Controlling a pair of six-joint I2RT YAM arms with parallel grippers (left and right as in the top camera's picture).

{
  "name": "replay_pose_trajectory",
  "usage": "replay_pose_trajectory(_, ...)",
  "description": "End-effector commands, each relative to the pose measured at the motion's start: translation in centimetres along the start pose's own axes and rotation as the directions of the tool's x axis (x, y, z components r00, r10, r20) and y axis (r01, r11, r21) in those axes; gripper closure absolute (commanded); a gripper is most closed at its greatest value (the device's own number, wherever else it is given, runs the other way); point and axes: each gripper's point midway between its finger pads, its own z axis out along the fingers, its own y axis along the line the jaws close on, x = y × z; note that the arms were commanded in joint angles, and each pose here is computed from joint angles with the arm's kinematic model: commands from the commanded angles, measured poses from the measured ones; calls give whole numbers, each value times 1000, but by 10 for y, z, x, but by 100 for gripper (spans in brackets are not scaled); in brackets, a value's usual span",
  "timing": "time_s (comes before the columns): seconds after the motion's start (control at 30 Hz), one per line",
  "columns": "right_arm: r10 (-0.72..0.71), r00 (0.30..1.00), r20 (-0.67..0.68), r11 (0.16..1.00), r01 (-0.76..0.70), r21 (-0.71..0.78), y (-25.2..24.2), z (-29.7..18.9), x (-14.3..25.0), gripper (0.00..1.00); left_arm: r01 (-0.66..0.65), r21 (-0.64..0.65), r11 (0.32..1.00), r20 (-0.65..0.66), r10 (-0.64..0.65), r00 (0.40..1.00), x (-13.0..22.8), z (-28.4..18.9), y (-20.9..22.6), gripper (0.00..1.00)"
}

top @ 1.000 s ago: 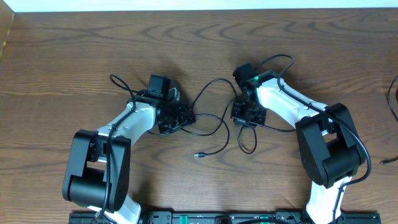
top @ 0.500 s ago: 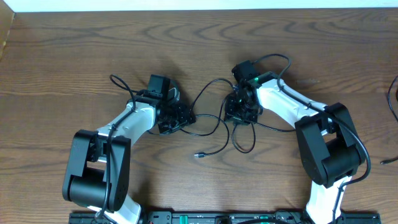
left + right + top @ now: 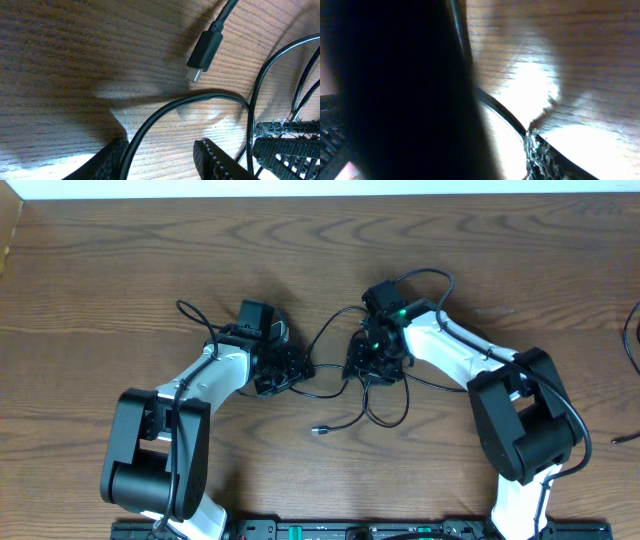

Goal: Untangle cables

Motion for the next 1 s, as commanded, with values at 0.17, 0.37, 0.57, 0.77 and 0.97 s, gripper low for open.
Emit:
replay_pose_trajectory(0.17,11,1000,-26,1000,-11,5,6,10,12,50,53,-74,996,-56,-57,997,17,15,27,51)
replay_pose_trajectory(0.37,-12,999,-34,999,13,38,8,15,21,49,53,-74,996,-56,-57,997,17,15,27,51)
replay_pose_trajectory(0.57,-14,999,-42,994,19,106,0,18,30,96,53,-72,996,-57,-57,997,18,15,27,52)
replay_pose_trajectory(0.77,-8,999,-39,991,14,136,-6,17,30,99,53,-72,996,-57,-57,997,18,15,27,52)
replay_pose_trajectory(0.97,-3,999,-33,991,7,131,-8,15,27,99,53,-72,996,-58,-57,997,18,15,27,52)
